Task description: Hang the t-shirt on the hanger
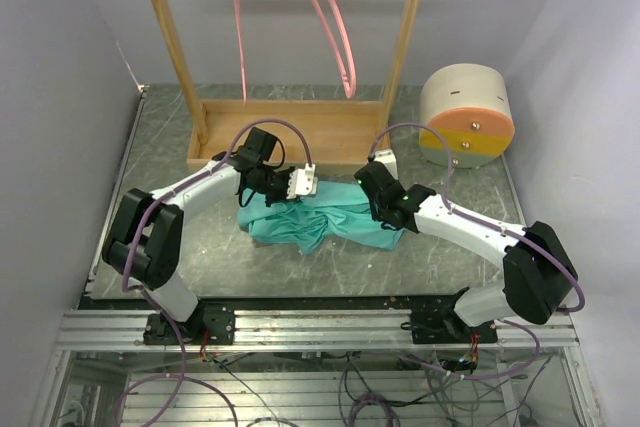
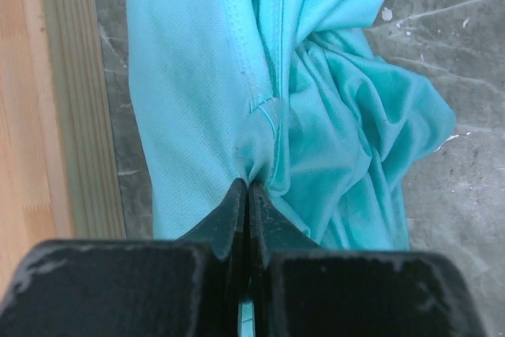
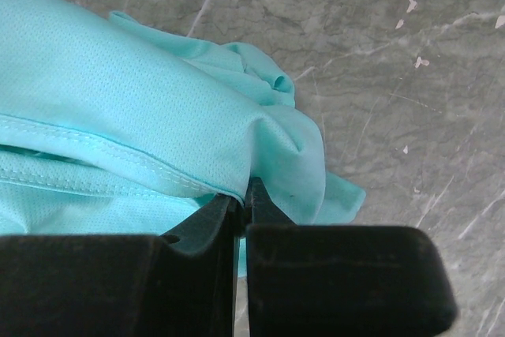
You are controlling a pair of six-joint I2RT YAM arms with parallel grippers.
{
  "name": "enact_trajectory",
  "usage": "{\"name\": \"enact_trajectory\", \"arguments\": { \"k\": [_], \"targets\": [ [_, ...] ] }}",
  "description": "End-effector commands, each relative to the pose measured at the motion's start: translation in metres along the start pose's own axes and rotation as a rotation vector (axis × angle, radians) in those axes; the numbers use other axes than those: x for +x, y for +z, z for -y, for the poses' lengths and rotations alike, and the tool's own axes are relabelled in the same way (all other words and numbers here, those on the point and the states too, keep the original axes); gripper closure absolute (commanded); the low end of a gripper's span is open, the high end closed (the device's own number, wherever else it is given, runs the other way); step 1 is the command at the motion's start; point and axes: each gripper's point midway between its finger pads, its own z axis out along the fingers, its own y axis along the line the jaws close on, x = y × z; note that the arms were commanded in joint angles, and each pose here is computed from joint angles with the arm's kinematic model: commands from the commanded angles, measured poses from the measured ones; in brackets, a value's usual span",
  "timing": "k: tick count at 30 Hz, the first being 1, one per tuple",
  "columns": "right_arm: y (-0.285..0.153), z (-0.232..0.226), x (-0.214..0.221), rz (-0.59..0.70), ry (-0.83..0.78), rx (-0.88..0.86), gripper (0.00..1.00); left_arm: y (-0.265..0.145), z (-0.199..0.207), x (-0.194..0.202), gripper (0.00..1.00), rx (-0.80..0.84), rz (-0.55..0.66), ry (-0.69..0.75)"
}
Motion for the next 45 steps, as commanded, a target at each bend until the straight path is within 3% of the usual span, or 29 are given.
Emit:
{"name": "enact_trajectory", "arguments": {
  "k": [1, 6, 12, 21, 25, 29, 34, 39, 44, 45],
  "targets": [
    [-0.005, 0.009, -0.001, 0.004, 0.003, 0.020, 1.00, -0.026, -0.021, -0.015, 0.93, -0.102, 0.020, -0.092],
    [-0.021, 0.013, -0.014, 0.026, -0.007, -0.003, 1.00, -0.082, -0.047, -0.037, 0.93, -0.244, 0.069, -0.335],
    [-0.040, 0.004, -0.032, 0.049, -0.055, -0.077, 1.00, -0.140, -0.047, -0.070, 0.93, -0.346, 0.184, -0.565],
    [-0.099, -0.070, -0.101, 0.188, -0.155, -0.235, 1.00, -0.212, -0.051, -0.127, 0.93, -0.463, 0.298, -0.662],
    [-0.109, -0.078, -0.115, 0.221, -0.142, -0.255, 1.00, -0.236, -0.055, -0.145, 0.93, -0.466, 0.325, -0.692],
    [-0.081, -0.054, -0.097, 0.161, -0.101, -0.213, 1.00, -0.219, -0.055, -0.140, 0.93, -0.383, 0.352, -0.786],
    [-0.046, -0.021, -0.092, 0.118, 0.001, -0.169, 1.00, -0.177, -0.031, -0.100, 0.93, -0.325, 0.275, -0.826],
    [-0.029, -0.029, -0.105, 0.112, -0.017, -0.168, 1.00, -0.148, -0.016, -0.084, 0.93, -0.296, 0.225, -0.808],
    [-0.008, -0.039, -0.100, 0.062, -0.055, -0.176, 1.00, -0.129, -0.029, -0.078, 0.93, -0.336, 0.236, -0.841],
    [-0.007, -0.040, -0.099, 0.054, -0.056, -0.180, 0.94, -0.127, -0.032, -0.077, 0.93, -0.341, 0.238, -0.845]
  ]
}}
